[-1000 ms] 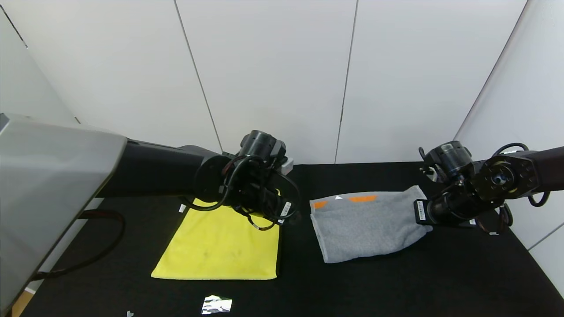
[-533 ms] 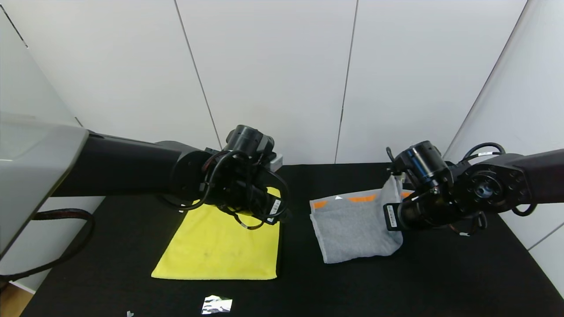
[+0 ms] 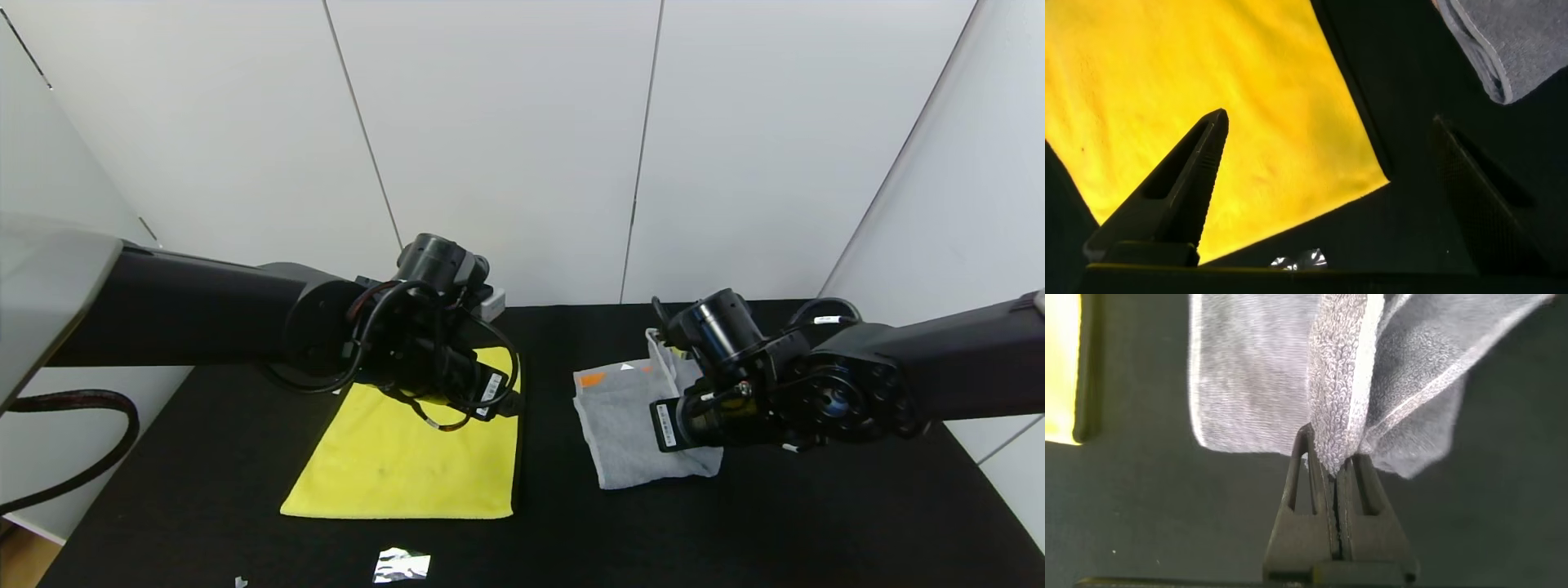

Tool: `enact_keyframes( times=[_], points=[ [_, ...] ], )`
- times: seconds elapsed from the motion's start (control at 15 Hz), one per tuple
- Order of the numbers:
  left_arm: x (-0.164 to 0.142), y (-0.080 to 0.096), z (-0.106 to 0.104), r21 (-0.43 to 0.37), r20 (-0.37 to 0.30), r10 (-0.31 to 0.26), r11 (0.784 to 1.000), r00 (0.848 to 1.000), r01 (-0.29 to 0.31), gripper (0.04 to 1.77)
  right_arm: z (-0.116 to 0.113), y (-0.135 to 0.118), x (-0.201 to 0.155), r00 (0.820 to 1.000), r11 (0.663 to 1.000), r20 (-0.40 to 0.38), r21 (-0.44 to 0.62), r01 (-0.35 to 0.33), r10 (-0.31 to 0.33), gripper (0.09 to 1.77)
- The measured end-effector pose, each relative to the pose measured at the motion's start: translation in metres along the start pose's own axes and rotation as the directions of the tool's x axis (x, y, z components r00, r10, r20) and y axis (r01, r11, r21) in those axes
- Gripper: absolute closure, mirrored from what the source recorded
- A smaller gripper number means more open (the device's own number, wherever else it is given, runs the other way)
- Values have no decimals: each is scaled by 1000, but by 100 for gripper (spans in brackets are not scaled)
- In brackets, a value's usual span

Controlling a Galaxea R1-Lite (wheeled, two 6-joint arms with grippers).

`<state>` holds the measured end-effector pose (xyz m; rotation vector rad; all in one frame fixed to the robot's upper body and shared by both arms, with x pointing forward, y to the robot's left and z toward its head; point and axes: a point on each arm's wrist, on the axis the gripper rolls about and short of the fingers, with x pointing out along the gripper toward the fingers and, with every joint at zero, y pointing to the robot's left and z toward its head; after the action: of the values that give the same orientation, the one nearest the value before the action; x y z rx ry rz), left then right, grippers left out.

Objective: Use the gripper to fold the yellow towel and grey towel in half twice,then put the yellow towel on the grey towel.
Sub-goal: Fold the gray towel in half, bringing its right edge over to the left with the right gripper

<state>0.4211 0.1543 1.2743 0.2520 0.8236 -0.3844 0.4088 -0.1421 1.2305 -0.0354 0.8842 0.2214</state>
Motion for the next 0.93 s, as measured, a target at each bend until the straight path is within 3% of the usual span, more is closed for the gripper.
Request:
enact_keyframes(
  times=[0.47,0.53,0.8,0.93],
  points=[
    [-1,1,-3,-4,-9,0,1000,1000,0,9,-12,17,8,997,997,-39,-39,-63,62,173],
    [0,1,-4,-4,-10,0,1000,1000,0,9,-14,19,9,997,997,-43,-45,-67,65,166],
    [0,1,-6,-4,-18,-1,1000,1000,1,9,-18,26,12,996,995,-57,-61,-74,70,105],
    [1,1,-6,-5,-18,-1,1000,1000,1,9,-19,27,12,996,995,-59,-64,-77,73,85]
  ],
)
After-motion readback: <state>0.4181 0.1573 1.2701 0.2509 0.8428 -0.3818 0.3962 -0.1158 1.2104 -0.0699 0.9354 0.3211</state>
